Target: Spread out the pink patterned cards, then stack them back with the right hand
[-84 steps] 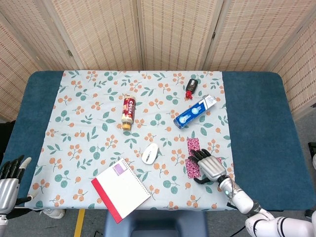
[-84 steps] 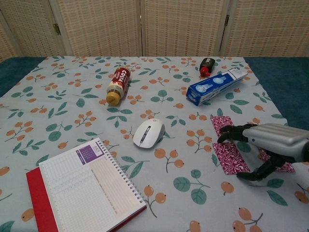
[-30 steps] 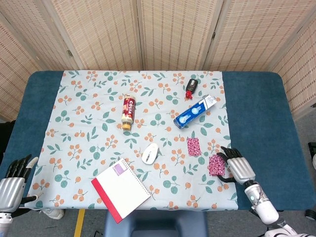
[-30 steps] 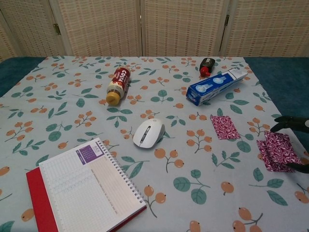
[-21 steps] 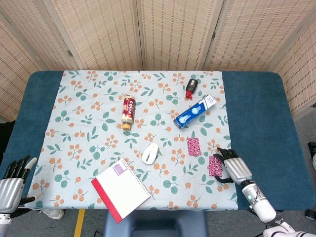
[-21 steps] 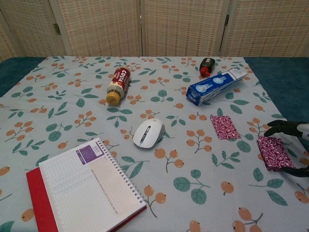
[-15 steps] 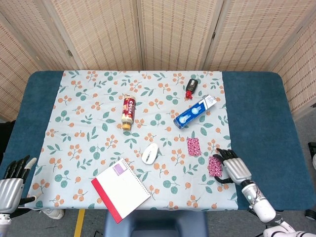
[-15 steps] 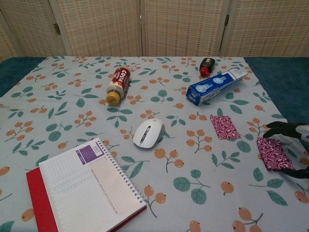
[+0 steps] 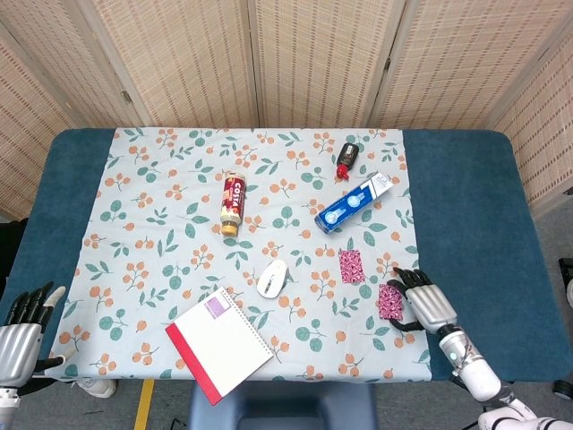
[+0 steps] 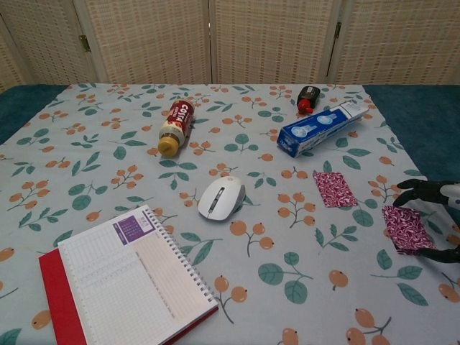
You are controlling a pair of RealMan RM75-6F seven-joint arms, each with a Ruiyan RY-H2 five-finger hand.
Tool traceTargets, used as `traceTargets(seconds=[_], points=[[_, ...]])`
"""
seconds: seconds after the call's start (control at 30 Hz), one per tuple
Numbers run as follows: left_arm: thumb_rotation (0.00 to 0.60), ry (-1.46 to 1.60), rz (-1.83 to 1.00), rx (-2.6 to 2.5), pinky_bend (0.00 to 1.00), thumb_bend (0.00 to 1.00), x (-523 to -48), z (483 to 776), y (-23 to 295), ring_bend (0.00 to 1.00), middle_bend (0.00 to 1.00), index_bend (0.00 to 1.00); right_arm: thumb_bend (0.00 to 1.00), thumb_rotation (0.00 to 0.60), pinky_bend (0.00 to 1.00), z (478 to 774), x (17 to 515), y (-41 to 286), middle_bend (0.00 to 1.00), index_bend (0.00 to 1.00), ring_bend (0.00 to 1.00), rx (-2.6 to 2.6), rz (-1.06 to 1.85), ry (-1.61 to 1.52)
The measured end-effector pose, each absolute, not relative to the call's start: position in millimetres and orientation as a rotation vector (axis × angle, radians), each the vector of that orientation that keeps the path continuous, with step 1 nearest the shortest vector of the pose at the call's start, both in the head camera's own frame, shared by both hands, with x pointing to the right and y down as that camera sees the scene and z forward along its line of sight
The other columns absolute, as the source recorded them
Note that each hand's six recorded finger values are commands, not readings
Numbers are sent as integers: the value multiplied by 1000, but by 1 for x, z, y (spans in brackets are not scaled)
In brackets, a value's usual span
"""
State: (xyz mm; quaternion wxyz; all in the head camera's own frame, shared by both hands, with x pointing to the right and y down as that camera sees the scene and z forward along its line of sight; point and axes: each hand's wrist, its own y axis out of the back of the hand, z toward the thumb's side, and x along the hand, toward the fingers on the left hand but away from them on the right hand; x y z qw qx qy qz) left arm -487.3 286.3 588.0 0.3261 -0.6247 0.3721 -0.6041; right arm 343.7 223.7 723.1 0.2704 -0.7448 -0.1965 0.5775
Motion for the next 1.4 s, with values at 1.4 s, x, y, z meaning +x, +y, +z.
traceTargets(seconds=[1.4], points=[[600,977,-1584,-1633,0,178,-488,588,288,73,32,99,337,421,0,724,341,225,54,103,0,-2014,1556,-539]])
